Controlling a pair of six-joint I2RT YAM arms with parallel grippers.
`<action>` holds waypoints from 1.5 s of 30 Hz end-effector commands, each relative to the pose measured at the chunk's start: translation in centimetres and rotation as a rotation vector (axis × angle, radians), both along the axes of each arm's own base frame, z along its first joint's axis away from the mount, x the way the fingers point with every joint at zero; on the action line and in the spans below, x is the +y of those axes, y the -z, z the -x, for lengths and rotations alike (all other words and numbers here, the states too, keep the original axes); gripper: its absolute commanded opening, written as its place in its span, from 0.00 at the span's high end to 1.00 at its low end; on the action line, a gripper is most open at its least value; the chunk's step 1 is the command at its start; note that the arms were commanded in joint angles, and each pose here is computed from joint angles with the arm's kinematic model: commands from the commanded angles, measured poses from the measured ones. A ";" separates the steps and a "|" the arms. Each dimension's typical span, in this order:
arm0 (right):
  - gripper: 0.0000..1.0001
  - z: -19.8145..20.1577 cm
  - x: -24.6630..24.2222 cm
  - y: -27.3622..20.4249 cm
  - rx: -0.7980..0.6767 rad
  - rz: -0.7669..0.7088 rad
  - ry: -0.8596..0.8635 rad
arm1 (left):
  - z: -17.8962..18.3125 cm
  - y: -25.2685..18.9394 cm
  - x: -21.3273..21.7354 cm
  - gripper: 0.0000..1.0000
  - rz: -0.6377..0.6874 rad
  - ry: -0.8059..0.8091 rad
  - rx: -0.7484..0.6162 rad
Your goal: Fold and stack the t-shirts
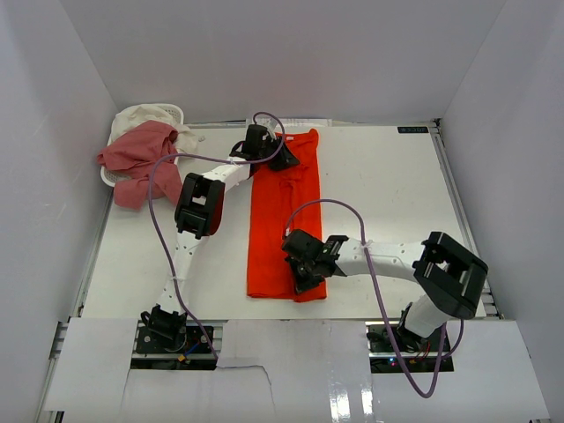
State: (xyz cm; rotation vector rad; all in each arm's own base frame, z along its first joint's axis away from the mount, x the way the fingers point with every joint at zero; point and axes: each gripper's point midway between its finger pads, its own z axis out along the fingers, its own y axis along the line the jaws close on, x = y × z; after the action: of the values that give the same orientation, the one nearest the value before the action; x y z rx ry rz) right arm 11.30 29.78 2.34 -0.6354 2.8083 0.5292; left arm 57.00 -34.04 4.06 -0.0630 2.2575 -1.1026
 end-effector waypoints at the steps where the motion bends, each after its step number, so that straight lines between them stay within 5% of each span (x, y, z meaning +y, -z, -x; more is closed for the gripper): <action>1: 0.92 1.3 1.0 -2.1 0.012 -0.038 -0.014 | -0.1 0.3 0.1 0.66 -0.020 0.002 0.004; 12: 0.89 4.3 0.9 -1.0 0.067 -0.037 -0.030 | -0.5 -0.1 0.1 0.66 -0.032 -0.009 0.000; 14: 0.72 4.3 1.1 -1.0 0.069 -0.039 -0.033 | -0.4 -0.1 0.1 0.66 -0.034 -0.009 0.003; 15: 0.54 4.2 1.3 -1.3 0.063 -0.047 -0.034 | -0.4 -0.1 0.1 0.66 -0.033 -0.007 0.003; 17: 0.42 3.7 1.6 -2.2 0.032 -0.071 -0.027 | -0.4 -0.4 0.1 0.65 -0.033 -0.005 0.002; 24: 0.30 0.9 1.6 -6.6 -0.106 -0.175 0.036 | -1.0 -7.9 0.0 0.60 0.001 -0.009 -0.092; 26: 0.26 0.2 1.1 -8.2 -0.169 -0.206 0.047 | -0.9 -13.1 0.8 0.48 0.008 -0.036 -0.159; 28: 0.09 -0.2 0.5 -10.3 -0.229 -0.261 0.056 | -0.5 -16.4 2.0 0.34 -0.004 -0.071 -0.204; 35: 0.10 -3.3 -5.8 -10.8 -0.444 -0.298 0.333 | 8.2 -25.1 9.2 0.19 -0.093 -0.243 -0.248; 38: 0.10 -3.4 -6.4 -11.2 -0.432 -0.340 0.363 | 13.9 -23.6 13.3 0.13 -0.164 -0.335 -0.210; 39: 0.10 -3.2 -6.4 -10.7 -0.421 -0.320 0.331 | 15.8 -19.9 14.8 0.13 -0.220 -0.362 -0.142; 41: 0.10 -2.6 -6.4 -9.2 -0.329 -0.285 0.298 | 19.0 -19.7 16.2 0.13 -0.220 -0.376 -0.128; 45: 0.09 -1.0 -5.8 -5.2 -0.169 -0.208 0.238 | 24.4 -12.6 18.4 0.13 -0.331 -0.351 0.042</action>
State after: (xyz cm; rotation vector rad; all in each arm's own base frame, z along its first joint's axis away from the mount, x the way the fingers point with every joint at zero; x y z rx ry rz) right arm 13.82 23.29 9.50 -0.2332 2.4730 0.6301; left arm 35.61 -17.89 27.78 -0.2420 1.9948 -0.7385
